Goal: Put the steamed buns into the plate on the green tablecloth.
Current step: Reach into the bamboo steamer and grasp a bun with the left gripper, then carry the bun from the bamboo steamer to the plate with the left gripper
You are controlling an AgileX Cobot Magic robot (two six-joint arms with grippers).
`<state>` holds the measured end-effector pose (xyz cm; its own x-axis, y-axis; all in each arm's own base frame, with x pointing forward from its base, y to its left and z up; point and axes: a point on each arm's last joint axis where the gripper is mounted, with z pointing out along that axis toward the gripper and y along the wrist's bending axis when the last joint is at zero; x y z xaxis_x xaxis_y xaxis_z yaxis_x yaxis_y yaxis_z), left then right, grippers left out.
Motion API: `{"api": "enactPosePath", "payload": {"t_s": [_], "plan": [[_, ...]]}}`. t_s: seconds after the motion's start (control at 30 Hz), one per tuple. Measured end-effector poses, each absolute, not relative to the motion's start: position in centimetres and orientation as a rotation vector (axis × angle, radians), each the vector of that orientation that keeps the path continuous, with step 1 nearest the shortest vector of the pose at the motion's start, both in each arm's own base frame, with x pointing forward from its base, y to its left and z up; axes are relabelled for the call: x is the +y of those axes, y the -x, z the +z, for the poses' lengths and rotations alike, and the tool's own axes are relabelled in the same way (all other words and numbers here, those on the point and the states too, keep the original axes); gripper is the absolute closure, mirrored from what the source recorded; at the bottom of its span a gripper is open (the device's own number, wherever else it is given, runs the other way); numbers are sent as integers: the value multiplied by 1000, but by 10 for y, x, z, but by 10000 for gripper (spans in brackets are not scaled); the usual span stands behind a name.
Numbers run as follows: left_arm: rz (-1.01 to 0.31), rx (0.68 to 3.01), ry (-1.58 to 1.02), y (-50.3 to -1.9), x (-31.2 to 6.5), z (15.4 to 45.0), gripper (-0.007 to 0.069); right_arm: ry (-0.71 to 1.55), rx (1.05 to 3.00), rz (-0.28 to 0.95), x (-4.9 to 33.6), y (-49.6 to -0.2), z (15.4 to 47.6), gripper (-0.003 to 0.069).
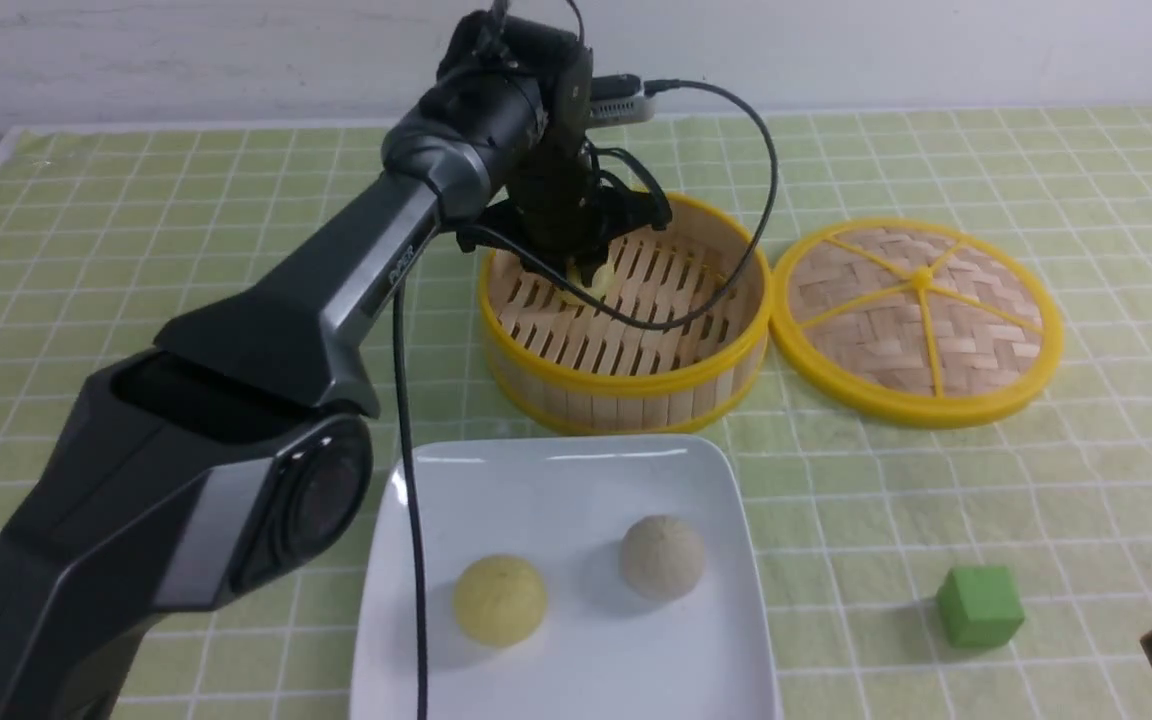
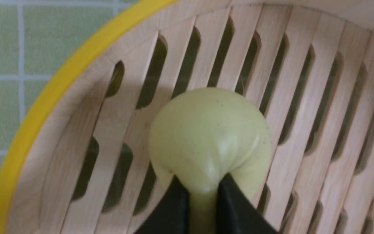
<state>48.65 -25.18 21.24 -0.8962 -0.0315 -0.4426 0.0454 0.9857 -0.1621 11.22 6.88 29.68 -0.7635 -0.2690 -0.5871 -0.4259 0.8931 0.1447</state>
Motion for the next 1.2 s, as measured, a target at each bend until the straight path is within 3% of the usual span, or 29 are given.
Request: {"api": "enactPosePath", "payload": {"t_s": [0.03, 0.17, 0.3, 0.37, 0.5, 0.57, 0.73, 0.87, 1.0, 1.2], "plan": [[-243, 2674, -7, -483, -251, 223, 587, 499, 2480, 363, 69, -112, 297, 534], [-289, 2595, -42, -468, -243, 282, 601, 501, 2486, 362, 69, -112, 296, 529], [-388, 2415, -138, -428, -226, 382, 601, 503, 2488, 361, 69, -112, 296, 525], [-452, 2368, -192, -402, -219, 417, 601, 503, 2488, 361, 69, -112, 296, 523], [-511, 2399, -307, -356, -216, 437, 601, 503, 2488, 361, 69, -112, 296, 519], [-488, 2476, -372, -336, -219, 423, 600, 503, 2488, 361, 69, -112, 296, 516], [-266, 2816, -434, -304, -229, 321, 596, 503, 2488, 361, 69, -112, 296, 507], [-160, 2889, -346, -302, -229, 260, 594, 503, 2488, 361, 69, -112, 296, 504], [-74, 2877, -310, -307, -226, 228, 592, 503, 2488, 361, 69, -112, 296, 499], [-48, 2844, -319, -317, -230, 205, 559, 503, 2488, 361, 69, -112, 296, 494]]}}
